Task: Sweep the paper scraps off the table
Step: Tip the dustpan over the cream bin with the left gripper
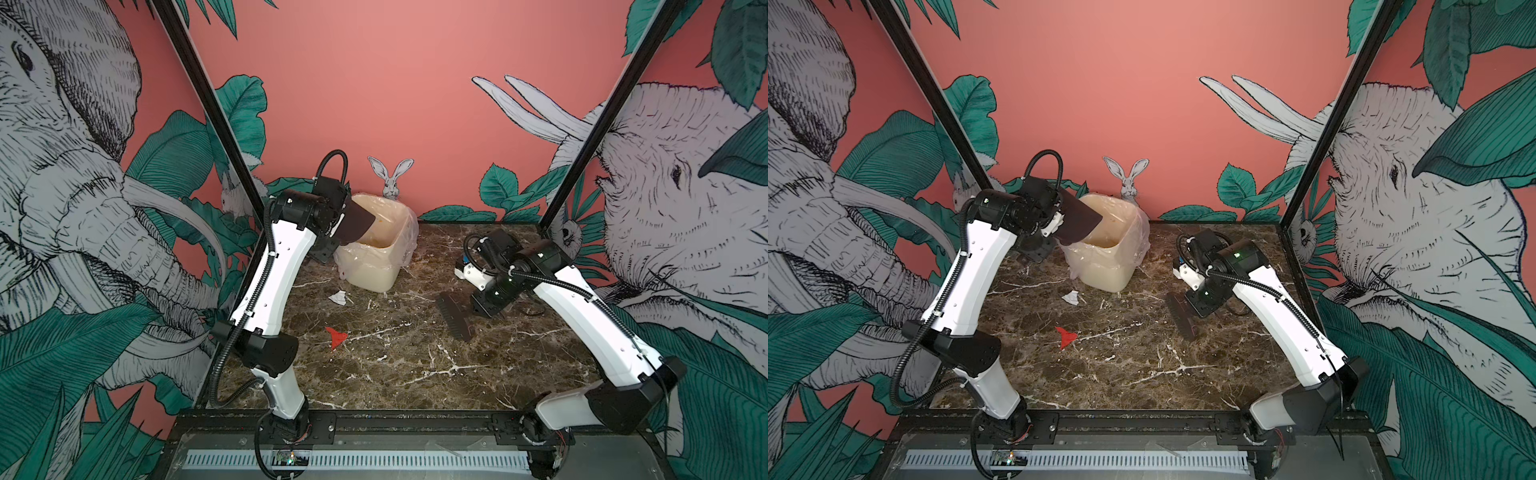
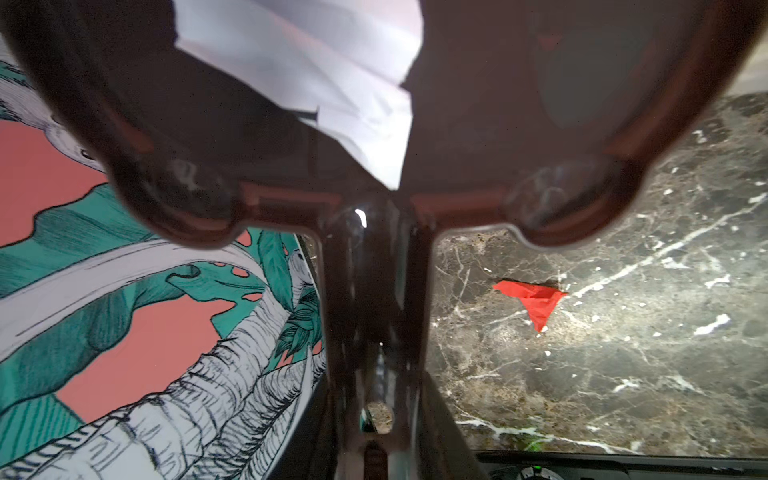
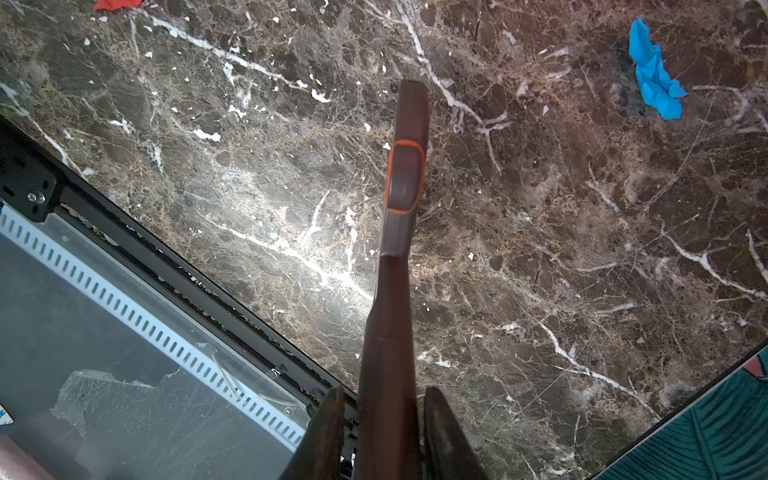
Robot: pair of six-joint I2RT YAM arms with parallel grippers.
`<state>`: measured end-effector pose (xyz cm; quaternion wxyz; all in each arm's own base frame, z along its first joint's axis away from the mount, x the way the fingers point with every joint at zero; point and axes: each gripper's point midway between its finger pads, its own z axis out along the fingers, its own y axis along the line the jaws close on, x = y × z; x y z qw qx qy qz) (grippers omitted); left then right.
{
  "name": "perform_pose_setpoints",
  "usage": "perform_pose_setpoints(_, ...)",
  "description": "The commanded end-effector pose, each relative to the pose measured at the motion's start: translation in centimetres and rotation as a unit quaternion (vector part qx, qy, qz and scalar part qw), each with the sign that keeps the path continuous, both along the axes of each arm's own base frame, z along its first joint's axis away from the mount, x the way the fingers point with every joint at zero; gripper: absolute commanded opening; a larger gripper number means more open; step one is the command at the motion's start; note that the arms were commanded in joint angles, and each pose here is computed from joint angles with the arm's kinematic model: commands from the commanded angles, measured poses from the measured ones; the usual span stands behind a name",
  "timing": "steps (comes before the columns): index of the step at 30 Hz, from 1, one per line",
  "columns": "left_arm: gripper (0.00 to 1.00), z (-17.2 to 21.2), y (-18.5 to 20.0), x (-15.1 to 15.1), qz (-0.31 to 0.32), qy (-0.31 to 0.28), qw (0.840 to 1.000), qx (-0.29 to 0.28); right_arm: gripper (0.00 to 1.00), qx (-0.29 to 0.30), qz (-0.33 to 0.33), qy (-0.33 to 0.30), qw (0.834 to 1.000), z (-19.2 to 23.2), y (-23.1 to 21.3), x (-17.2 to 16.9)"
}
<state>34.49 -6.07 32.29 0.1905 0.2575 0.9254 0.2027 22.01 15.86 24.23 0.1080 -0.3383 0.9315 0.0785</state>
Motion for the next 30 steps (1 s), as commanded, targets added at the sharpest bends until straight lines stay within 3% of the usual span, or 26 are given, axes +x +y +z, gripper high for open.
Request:
perform_pose_setpoints(1, 0.00, 2.8, 1.3, 0.6, -0.004, -0.051, 0.998, 0.032, 0.00, 0.006, -0.003, 0.002, 1.000, 0.5, 0.1, -0.1)
perform_pose_setpoints(19, 0.00, 3.6, 1.0, 3.0, -0.063, -0.072, 0.989, 0.108, 0.00, 0.005, -0.004, 0.017, 1.000, 0.5, 0.3, -0.1)
perform_pose_setpoints(30, 0.00, 4.5, 0.0, 5.2, -0.115, -0.101, 0.959, 0.236, 0.00, 0.007, -0.004, 0.024, 1.000, 0.5, 0.7, 0.0)
